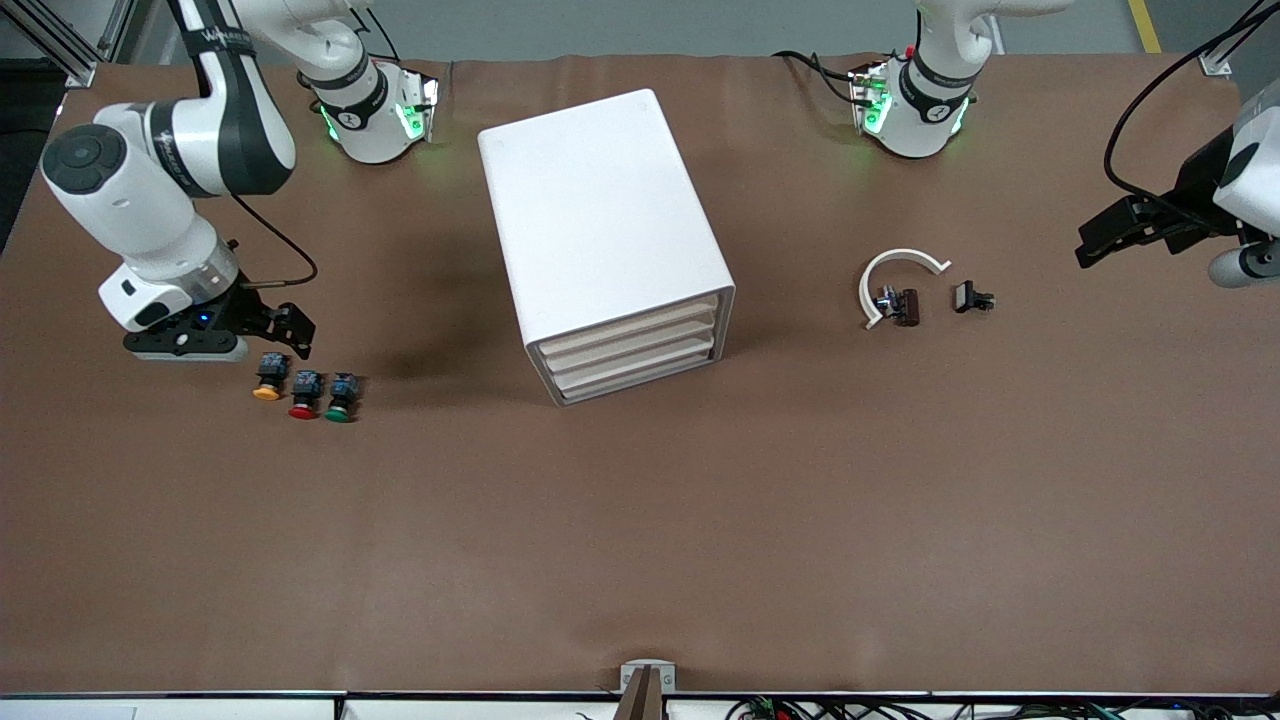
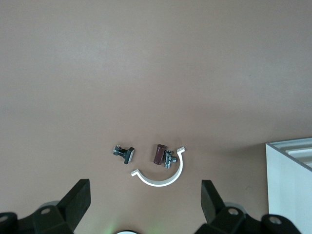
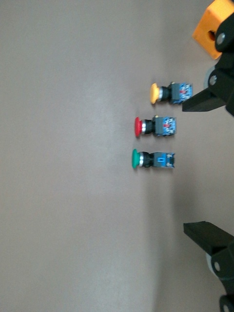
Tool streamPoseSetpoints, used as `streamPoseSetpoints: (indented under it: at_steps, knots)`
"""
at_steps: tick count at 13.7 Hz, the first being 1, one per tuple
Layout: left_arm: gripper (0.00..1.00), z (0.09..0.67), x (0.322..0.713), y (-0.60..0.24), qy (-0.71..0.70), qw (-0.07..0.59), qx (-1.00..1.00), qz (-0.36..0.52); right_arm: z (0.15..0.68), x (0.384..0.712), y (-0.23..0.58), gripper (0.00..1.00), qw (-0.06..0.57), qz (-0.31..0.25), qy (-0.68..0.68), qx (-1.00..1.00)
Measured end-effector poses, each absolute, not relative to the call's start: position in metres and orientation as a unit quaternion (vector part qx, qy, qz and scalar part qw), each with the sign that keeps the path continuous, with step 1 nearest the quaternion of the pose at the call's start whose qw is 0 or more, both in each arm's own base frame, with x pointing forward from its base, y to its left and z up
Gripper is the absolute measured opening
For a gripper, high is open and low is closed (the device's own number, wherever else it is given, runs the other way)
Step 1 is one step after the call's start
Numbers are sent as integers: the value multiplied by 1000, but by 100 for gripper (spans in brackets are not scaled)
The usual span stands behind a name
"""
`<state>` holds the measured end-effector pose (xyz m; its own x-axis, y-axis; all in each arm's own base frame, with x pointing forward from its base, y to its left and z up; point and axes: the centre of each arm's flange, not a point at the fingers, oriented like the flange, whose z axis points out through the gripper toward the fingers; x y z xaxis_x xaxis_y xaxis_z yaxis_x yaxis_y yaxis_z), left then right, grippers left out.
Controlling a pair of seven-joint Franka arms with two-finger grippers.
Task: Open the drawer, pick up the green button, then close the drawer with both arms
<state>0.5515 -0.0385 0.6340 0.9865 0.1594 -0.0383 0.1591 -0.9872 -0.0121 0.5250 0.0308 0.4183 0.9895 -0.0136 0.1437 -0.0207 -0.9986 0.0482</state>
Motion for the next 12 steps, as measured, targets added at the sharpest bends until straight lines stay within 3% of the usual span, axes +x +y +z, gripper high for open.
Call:
streamPoseSetpoints:
  at_steps: [7, 12]
  knots:
    - [100, 628, 538, -27, -73, 2, -997, 10, 544, 535, 36, 100, 5, 38, -30, 999]
    - [100, 632, 522, -42, -50, 4, -999, 17, 631, 536, 30, 100, 2, 69, -37, 997]
